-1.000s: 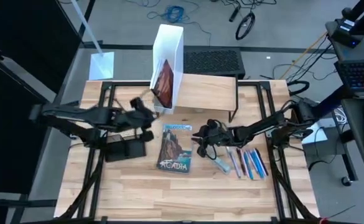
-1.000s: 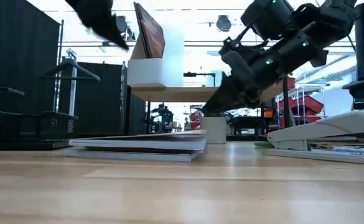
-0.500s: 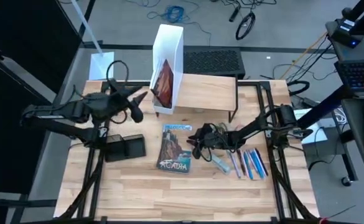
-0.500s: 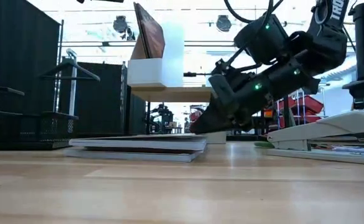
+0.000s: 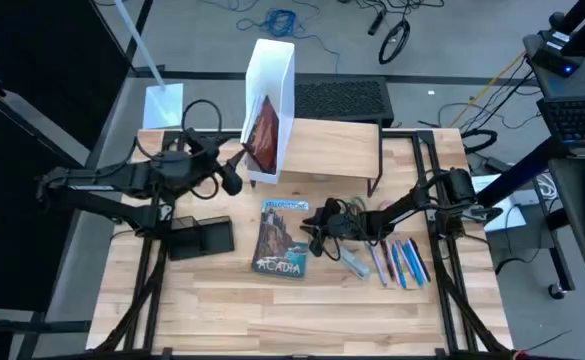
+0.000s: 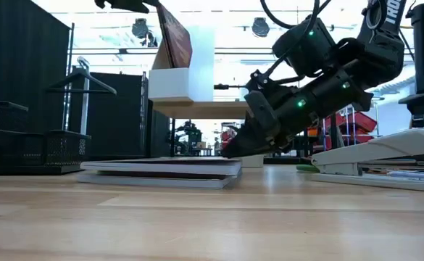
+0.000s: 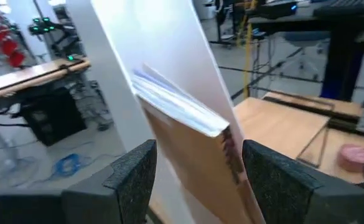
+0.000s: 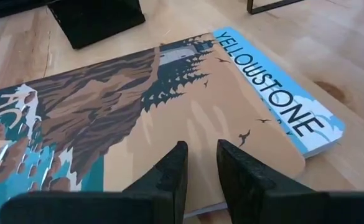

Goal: Stock shelves
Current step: Remove the brown book from the white bookshelf on the shelf

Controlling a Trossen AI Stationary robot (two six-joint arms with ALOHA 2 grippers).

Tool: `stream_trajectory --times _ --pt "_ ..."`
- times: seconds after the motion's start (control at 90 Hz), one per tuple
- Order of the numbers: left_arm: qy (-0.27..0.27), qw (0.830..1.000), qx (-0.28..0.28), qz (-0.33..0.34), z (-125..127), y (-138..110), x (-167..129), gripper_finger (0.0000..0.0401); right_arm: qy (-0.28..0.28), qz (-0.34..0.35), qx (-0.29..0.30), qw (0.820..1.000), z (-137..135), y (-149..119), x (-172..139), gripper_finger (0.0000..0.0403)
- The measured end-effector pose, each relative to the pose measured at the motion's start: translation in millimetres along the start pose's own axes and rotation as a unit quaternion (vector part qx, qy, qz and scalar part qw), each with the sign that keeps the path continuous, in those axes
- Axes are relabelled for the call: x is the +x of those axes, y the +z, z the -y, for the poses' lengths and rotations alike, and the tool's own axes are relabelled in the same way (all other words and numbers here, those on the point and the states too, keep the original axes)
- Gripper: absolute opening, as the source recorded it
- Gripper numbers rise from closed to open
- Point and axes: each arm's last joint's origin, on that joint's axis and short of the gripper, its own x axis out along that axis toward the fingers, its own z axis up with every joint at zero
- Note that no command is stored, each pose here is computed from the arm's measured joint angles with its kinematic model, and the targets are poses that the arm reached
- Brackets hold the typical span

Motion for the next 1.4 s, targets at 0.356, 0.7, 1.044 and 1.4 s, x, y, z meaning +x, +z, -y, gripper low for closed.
stream_trajectory --times 0.356,0.7,1.044,1.4 --pt "0.037 0.999 0.022 -0.003 0.3 -0.8 5.6 0.0225 0.000 0.000 0.000 1.000 0.0 0.0 0.0 0.0070" --pt "0.039 0.999 0.002 0.017 2.6 3.6 9.2 0.0225 0.000 0.000 0.000 1.000 0.0 0.0 0.0 0.0070" --pt "0.044 0.999 0.021 -0.003 8.9 -3.2 21.9 0.0225 0.000 0.000 0.000 1.000 0.0 0.1 -0.1 0.0070" --pt "0.047 0.999 0.016 -0.002 25.9 -9.2 43.1 0.0225 0.003 0.000 -0.003 1.000 -1.9 -0.5 -0.8 0.0070"
